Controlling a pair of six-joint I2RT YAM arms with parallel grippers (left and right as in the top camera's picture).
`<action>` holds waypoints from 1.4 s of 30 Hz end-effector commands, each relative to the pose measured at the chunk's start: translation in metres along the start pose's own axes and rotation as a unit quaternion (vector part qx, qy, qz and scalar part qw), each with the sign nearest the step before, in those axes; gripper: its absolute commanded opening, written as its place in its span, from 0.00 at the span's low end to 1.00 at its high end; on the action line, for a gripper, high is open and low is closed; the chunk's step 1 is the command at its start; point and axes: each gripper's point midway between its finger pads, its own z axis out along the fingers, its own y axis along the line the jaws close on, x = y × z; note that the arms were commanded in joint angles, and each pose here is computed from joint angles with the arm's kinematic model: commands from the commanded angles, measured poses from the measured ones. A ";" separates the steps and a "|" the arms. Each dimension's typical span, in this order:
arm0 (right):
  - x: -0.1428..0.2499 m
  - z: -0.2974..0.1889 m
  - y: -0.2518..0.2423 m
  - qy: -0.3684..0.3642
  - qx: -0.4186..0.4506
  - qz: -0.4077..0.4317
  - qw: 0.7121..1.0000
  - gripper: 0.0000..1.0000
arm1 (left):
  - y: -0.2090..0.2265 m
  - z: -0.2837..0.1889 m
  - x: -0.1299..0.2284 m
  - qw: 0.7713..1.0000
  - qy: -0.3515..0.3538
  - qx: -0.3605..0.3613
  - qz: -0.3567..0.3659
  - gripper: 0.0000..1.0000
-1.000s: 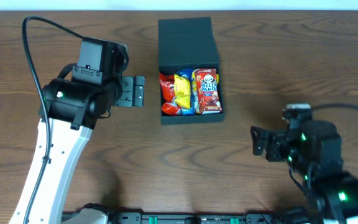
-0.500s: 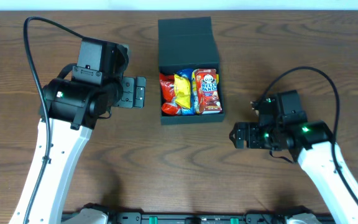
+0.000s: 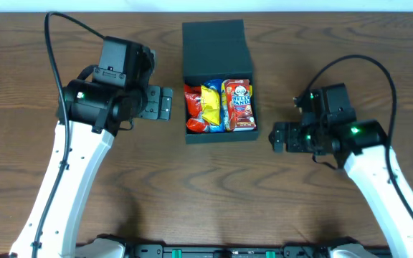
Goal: Pack container
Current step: 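Move the right gripper to the box's right side and left gripper to its lid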
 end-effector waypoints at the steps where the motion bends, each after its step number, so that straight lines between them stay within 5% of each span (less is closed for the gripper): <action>1: -0.011 0.007 -0.006 0.004 0.019 0.008 1.000 0.99 | -0.002 -0.003 -0.009 1.000 -0.014 0.008 0.011 0.95; 12: -0.046 0.048 0.009 0.039 0.046 -0.021 0.998 0.99 | -0.002 -0.002 -0.012 1.000 -0.019 0.008 0.021 0.95; 33: -0.042 0.078 -0.003 0.068 0.085 -0.026 0.994 0.99 | -0.002 0.007 -0.020 0.999 -0.024 0.007 0.024 0.95; 42: -0.051 0.080 0.002 0.049 0.074 -0.014 0.996 0.99 | 0.005 0.063 -0.025 0.997 0.023 0.073 -0.022 0.95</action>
